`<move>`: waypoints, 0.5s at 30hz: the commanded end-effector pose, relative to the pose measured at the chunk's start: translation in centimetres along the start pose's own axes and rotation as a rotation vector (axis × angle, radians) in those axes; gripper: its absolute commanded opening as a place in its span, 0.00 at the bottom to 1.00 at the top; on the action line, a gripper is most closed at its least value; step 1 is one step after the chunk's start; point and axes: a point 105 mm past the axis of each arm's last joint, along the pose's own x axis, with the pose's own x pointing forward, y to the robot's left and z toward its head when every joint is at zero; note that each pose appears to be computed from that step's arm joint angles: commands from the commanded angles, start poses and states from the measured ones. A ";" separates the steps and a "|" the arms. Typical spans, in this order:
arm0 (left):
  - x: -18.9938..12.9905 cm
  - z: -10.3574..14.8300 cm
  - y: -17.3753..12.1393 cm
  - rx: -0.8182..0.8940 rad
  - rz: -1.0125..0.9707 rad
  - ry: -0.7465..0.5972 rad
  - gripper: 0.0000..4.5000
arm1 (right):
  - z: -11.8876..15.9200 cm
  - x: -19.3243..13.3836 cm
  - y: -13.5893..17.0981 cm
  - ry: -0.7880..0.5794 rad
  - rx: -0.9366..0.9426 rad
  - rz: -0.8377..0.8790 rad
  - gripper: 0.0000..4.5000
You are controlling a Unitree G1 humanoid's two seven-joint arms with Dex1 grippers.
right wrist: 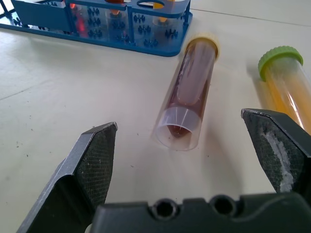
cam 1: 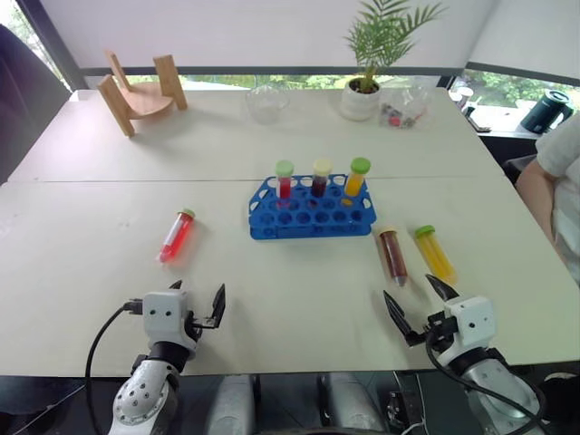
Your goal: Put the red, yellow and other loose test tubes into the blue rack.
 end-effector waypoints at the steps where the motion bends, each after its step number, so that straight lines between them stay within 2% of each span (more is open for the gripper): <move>1: -0.2 1.4 0.0 0.015 -0.009 -0.058 1.00 | 1.4 -0.2 0.0 -0.044 -0.019 0.003 1.00; 15: 0.0 1.7 -0.6 -0.020 -0.052 -0.068 1.00 | 1.5 -0.3 -0.1 -0.042 -0.023 0.005 1.00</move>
